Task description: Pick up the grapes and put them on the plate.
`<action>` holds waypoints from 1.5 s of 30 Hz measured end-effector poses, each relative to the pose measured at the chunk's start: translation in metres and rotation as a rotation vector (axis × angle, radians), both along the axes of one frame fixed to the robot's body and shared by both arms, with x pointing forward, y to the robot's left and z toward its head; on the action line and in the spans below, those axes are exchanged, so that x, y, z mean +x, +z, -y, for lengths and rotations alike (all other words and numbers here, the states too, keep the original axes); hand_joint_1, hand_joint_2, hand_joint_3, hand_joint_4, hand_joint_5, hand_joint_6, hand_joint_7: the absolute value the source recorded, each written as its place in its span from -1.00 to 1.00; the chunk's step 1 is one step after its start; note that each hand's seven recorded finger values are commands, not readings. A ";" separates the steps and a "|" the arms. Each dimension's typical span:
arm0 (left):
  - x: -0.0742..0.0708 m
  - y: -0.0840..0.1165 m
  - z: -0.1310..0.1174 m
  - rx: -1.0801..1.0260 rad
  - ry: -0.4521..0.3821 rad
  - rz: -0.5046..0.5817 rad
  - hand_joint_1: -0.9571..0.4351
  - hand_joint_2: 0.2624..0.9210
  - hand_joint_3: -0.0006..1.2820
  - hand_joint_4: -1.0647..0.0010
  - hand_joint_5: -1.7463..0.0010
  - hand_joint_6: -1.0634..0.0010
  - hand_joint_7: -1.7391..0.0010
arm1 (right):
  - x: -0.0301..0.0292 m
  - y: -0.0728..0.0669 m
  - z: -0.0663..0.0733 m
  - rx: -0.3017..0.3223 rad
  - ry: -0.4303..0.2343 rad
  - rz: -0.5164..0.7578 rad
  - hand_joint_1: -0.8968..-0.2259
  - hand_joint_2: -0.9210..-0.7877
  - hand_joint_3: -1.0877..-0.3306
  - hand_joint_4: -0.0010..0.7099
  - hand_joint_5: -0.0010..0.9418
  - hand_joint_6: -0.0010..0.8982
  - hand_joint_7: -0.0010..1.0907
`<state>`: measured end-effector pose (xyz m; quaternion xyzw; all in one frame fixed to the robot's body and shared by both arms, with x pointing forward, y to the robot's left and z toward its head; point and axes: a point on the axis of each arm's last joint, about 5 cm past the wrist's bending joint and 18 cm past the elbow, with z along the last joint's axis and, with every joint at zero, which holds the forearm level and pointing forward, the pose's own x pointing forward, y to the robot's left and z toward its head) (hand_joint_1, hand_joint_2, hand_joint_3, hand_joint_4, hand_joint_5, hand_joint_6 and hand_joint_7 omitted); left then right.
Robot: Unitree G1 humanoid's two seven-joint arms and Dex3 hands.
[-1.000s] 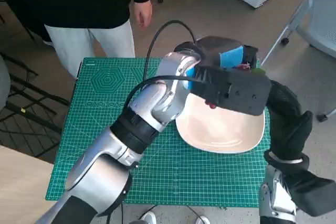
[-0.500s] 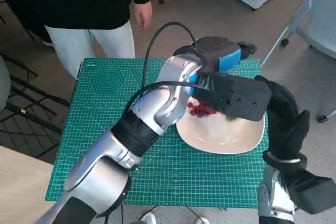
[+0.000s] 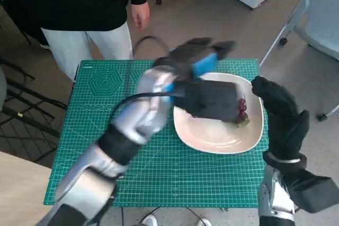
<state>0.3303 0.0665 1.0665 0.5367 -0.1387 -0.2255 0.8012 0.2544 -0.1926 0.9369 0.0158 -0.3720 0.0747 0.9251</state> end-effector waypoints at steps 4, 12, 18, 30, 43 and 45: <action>0.000 -0.007 -0.028 -0.121 -0.012 0.001 -0.26 1.00 -0.90 0.73 0.97 0.59 0.97 | 0.0007 0.001 0.000 -0.002 -0.001 0.005 -0.27 -1.00 -0.05 -0.11 -1.00 -0.75 -0.52; 0.001 -0.035 -0.078 -0.551 -0.103 -0.074 -0.20 1.00 -0.81 0.81 1.00 0.78 1.00 | 0.0023 0.004 -0.001 -0.004 0.002 0.028 -0.28 -1.00 -0.05 -0.11 -0.99 -0.75 -0.52; -0.006 -0.074 -0.111 -0.882 -0.116 -0.108 -0.20 1.00 -0.76 0.84 1.00 0.83 1.00 | 0.0026 0.003 -0.002 -0.008 0.002 0.029 -0.30 -1.00 -0.04 -0.11 -0.99 -0.75 -0.52; -0.027 -0.136 -0.136 -1.282 -0.100 -0.138 -0.27 1.00 -0.61 0.94 1.00 0.87 0.99 | 0.0038 -0.002 -0.003 -0.022 0.024 0.018 -0.30 -1.00 -0.03 -0.09 -0.99 -0.75 -0.53; -0.032 -0.152 -0.127 -1.405 -0.160 -0.127 -0.37 1.00 -0.56 0.84 0.97 0.76 0.97 | 0.0093 -0.004 -0.004 -0.025 0.048 0.007 -0.28 -1.00 -0.02 -0.09 -0.99 -0.75 -0.56; -0.033 -0.154 -0.127 -1.406 -0.158 -0.133 -0.38 1.00 -0.56 0.80 0.97 0.73 0.96 | 0.0098 -0.005 -0.004 -0.024 0.052 0.003 -0.28 -1.00 -0.02 -0.09 -0.99 -0.75 -0.57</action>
